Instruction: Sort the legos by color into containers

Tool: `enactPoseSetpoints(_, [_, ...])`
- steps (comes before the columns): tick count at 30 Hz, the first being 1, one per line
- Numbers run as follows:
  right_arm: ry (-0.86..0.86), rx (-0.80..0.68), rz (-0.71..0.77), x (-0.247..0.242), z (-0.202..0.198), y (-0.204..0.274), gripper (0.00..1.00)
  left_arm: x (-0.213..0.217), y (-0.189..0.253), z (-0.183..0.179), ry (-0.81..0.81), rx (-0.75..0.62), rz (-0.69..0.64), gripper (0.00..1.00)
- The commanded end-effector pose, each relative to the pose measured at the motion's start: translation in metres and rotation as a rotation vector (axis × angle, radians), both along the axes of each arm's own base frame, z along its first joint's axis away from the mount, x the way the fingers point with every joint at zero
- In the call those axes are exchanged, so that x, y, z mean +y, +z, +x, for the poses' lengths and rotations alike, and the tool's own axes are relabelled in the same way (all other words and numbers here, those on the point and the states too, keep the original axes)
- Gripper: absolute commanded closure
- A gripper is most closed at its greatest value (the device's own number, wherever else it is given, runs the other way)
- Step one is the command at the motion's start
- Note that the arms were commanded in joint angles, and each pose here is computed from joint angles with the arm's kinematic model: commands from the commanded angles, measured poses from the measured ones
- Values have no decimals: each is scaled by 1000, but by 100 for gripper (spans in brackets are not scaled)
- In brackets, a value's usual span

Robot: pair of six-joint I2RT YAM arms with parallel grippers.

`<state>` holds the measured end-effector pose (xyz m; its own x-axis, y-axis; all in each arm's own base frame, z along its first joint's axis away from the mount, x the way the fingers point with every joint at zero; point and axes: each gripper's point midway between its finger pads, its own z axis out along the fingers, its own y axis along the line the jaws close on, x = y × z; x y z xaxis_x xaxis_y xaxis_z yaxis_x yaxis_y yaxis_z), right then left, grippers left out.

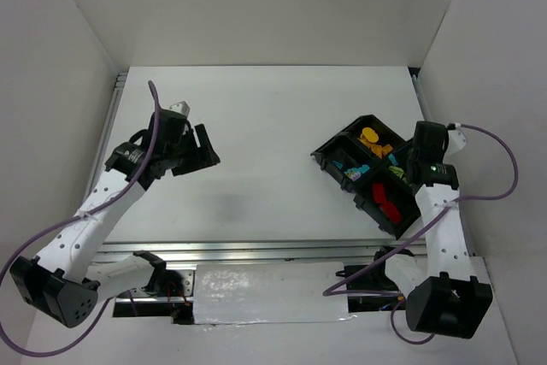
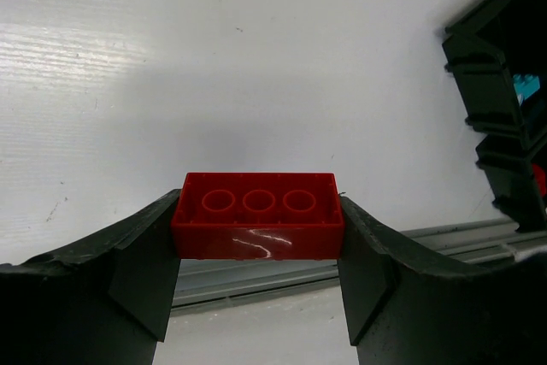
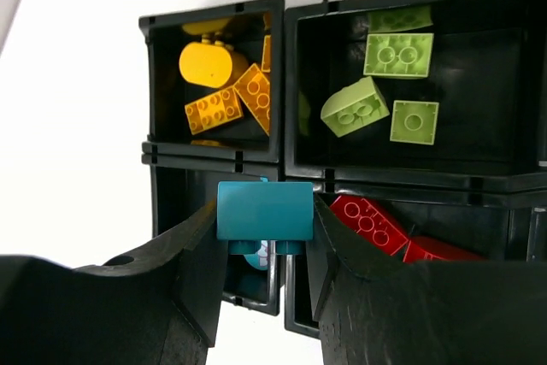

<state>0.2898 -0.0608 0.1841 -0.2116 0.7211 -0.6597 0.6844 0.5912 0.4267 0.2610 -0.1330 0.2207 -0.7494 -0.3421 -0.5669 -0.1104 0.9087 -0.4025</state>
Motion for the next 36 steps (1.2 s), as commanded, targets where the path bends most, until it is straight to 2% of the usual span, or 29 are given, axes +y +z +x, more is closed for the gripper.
enactPoseSetpoints(1, [3, -84, 48, -2, -2, 25, 100, -10, 15, 5, -100, -47, -2, 100])
enactPoseSetpoints(8, [105, -90, 129, 22, -6, 14, 100, -17, 13, 21, -108, -28, -10, 100])
enactPoseSetpoints(12, [174, -141, 206, 41, -3, 11, 100, -34, -11, 39, -131, 64, -31, 100])
enactPoseSetpoints(17, [236, -134, 271, 58, 1, 9, 100, -53, -33, 58, -161, 157, -54, 100])
enactPoseSetpoints(20, [238, -113, 244, 59, 3, 12, 100, -55, -45, 70, -156, 188, -28, 100])
enactPoseSetpoints(28, [251, -52, 120, 59, 13, 9, 100, -52, -75, 74, -140, 266, 19, 100])
enactPoseSetpoints(31, [255, -16, 138, 62, 20, 1, 100, -57, -75, 78, -138, 261, -6, 100])
enactPoseSetpoints(34, [250, 54, 166, 63, 33, -23, 92, -64, -66, 82, -145, 232, -48, 100])
enactPoseSetpoints(36, [253, 88, 180, 64, 41, -27, 91, -68, -61, 83, -156, 215, -69, 100])
